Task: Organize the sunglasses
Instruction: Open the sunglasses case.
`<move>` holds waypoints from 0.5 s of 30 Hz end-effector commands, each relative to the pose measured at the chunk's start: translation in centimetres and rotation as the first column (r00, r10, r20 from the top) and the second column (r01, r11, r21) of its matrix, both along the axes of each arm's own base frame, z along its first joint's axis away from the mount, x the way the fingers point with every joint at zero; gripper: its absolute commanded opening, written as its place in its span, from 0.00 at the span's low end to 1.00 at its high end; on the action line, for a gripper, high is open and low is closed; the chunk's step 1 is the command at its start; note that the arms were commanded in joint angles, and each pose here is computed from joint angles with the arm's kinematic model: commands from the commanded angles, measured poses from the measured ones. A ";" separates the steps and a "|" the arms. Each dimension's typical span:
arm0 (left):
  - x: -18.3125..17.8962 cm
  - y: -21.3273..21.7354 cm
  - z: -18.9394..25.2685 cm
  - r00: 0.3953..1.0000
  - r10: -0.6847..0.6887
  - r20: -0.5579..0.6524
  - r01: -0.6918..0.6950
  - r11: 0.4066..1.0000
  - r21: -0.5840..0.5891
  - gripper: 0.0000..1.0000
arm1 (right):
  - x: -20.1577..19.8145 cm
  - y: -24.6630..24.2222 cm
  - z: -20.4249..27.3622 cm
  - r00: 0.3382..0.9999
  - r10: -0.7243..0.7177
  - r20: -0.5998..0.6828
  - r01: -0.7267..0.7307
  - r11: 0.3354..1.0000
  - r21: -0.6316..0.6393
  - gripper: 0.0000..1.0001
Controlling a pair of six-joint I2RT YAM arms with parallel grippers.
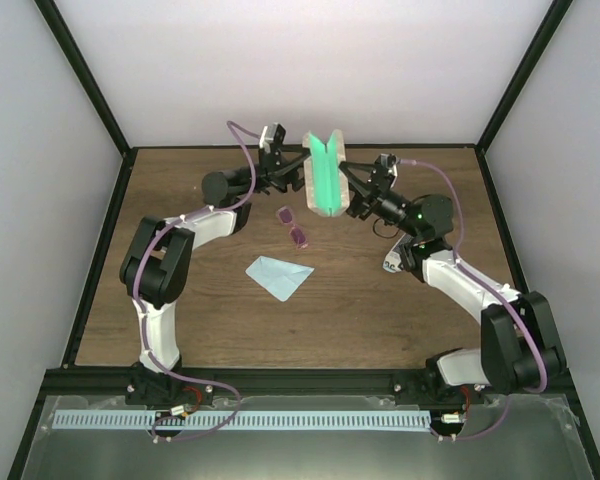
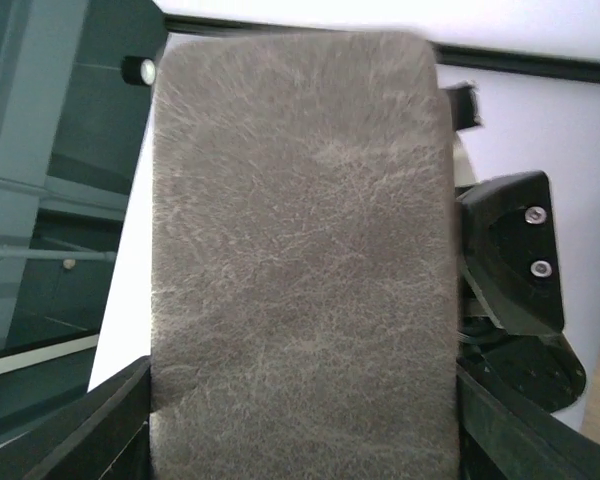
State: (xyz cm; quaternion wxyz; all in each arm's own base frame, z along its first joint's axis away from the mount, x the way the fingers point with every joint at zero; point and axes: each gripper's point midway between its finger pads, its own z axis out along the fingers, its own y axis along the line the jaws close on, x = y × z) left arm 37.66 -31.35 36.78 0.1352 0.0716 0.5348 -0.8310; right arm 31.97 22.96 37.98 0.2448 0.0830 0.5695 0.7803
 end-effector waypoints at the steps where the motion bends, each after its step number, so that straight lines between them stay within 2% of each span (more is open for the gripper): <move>1: 6.2 9.7 -0.9 0.948 0.315 0.045 -0.304 0.938 -0.169 0.50 | -15.6 -8.3 18.2 0.648 -0.276 0.710 -0.003 0.931 0.365 0.29; 7: 6.9 10.4 0.6 0.944 0.326 0.053 -0.309 0.929 -0.206 0.50 | -15.0 -8.6 17.3 0.689 -0.300 0.660 0.046 0.927 0.373 0.29; 12: 7.1 10.4 0.2 0.946 0.322 0.037 -0.309 0.930 -0.202 0.50 | -13.4 -6.2 16.6 0.713 -0.207 0.670 0.093 0.975 0.202 0.29; 15: 6.9 10.5 0.2 0.944 0.327 0.042 -0.313 0.929 -0.195 0.55 | -10.5 -3.9 15.3 0.757 -0.112 0.644 0.166 0.986 -0.022 0.29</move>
